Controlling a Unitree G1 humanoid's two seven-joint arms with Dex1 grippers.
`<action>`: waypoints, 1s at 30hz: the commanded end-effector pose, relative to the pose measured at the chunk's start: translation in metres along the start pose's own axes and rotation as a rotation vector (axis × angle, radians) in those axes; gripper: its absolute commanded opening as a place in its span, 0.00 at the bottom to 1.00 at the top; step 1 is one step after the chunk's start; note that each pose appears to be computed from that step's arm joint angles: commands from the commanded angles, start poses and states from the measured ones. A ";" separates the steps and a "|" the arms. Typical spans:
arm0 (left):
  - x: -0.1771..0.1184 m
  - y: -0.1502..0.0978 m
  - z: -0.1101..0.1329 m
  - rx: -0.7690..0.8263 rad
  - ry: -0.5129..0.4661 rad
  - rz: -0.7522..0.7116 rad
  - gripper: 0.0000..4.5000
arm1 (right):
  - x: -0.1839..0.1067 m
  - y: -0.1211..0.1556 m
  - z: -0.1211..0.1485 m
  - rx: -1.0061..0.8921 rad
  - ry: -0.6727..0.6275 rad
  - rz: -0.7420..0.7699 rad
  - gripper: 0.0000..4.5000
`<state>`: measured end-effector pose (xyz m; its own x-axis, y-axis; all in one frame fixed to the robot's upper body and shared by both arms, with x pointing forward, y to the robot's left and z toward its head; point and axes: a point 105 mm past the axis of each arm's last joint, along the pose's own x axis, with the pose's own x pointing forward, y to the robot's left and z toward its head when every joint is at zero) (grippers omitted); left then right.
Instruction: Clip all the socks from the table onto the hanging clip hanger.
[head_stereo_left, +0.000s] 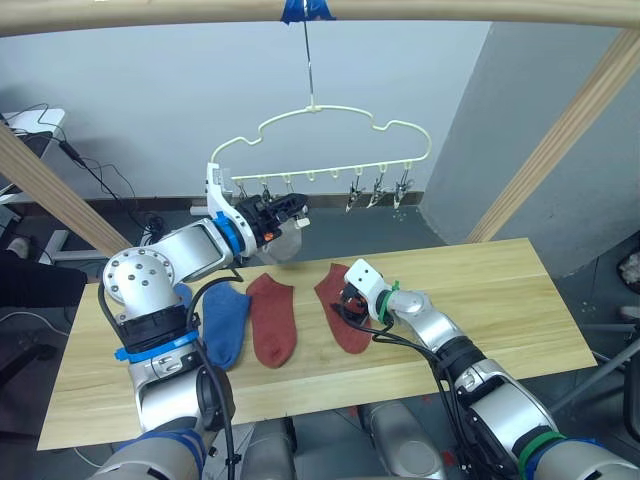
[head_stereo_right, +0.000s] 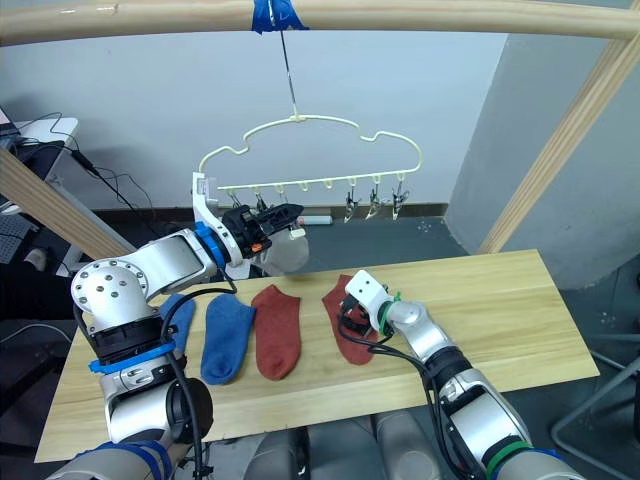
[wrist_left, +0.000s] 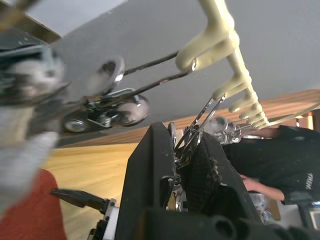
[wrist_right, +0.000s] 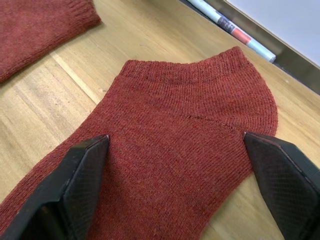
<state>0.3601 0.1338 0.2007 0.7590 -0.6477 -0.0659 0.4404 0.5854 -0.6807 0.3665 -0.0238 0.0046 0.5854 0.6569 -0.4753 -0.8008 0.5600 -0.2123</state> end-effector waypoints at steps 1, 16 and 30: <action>-0.008 0.000 0.002 0.015 -0.016 0.005 0.07 | -0.004 0.007 -0.024 0.022 0.060 0.031 0.72; -0.008 0.003 0.005 -0.154 -0.031 -0.021 0.07 | -0.049 0.006 0.005 -0.119 -0.143 0.001 0.01; -0.003 -0.006 0.009 -0.248 -0.008 -0.069 0.07 | -0.108 0.020 0.131 -0.396 -0.494 -0.100 0.01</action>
<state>0.3597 0.1359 0.2079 0.7356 -0.6773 -0.0163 0.3534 0.4041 -0.8437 0.3106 -0.0259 0.1438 0.6016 0.7963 -0.0627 -0.6915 0.4799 -0.5400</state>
